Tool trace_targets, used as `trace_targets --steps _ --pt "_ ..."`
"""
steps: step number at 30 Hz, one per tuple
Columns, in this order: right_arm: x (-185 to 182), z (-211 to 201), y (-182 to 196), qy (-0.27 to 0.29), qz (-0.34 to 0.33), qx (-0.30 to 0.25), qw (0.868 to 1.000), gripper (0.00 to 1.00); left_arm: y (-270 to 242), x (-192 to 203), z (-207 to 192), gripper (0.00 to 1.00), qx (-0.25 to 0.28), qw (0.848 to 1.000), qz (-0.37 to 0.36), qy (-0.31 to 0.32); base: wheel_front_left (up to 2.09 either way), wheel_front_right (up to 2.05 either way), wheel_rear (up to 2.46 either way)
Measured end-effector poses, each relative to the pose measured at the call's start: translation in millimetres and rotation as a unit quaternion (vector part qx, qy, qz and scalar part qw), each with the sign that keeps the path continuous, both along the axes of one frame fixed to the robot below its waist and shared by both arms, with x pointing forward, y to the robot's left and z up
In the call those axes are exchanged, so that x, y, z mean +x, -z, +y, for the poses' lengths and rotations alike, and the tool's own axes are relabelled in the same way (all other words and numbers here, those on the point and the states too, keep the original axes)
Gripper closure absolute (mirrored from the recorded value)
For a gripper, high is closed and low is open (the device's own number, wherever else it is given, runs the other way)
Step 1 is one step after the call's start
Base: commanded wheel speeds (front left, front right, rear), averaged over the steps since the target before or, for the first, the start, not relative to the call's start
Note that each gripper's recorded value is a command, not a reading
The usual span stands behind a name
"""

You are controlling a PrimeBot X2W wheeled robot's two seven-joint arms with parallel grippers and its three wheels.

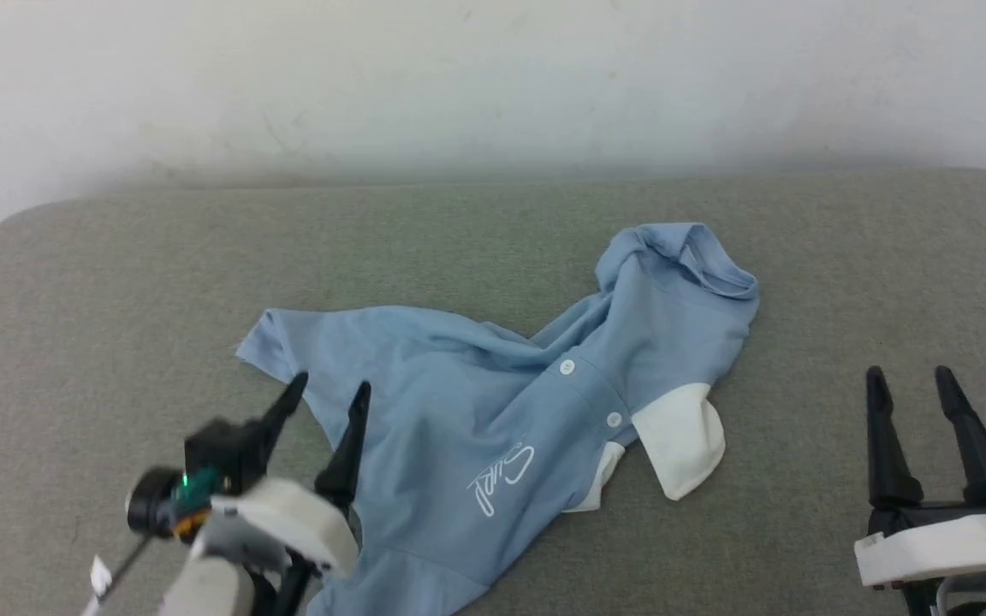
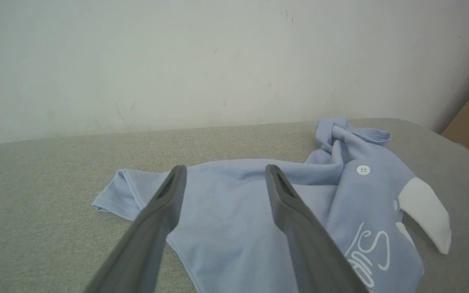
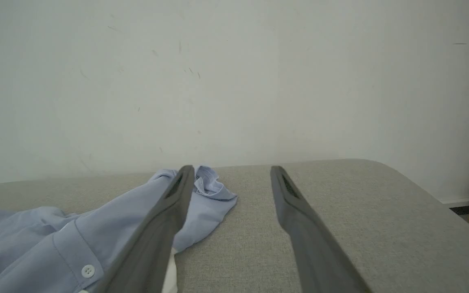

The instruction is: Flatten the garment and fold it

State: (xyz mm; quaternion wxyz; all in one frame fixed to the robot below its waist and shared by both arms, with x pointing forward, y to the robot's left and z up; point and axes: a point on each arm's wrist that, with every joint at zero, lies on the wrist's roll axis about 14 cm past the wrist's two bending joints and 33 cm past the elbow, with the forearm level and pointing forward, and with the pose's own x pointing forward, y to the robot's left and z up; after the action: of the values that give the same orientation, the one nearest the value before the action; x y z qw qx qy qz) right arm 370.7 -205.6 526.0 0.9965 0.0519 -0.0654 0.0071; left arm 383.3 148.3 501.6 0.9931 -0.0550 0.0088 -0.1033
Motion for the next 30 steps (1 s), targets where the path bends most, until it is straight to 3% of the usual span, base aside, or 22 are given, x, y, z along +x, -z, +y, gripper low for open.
trace_targets --steps 5,9,15,25,30 --pt "-7.0 -14.8 3.9 0.030 0.008 0.005 1.000 0.00 -9.5 38.1 -25.0 0.00 0.070 0.992 0.046 0.089 0.00 0.00 0.00" --pt "-5.5 -18.7 15.5 0.038 0.028 0.002 0.999 0.00 -9.3 67.3 -50.1 0.00 0.109 0.973 0.118 0.163 0.00 0.00 0.00" --pt "-0.3 -30.5 27.3 0.059 0.042 0.001 0.997 0.00 21.4 97.2 -58.1 0.00 0.180 0.925 0.251 0.220 0.00 0.00 0.00" --pt "-3.5 -48.9 54.6 0.091 0.079 0.010 0.993 0.00 105.8 101.9 -49.2 0.00 0.274 0.820 0.435 0.254 0.00 0.00 0.00" --pt "-9.6 -59.7 67.5 0.110 0.100 0.010 0.989 0.00 123.3 108.6 -51.9 0.00 0.277 0.795 0.470 0.265 0.00 0.00 0.00"
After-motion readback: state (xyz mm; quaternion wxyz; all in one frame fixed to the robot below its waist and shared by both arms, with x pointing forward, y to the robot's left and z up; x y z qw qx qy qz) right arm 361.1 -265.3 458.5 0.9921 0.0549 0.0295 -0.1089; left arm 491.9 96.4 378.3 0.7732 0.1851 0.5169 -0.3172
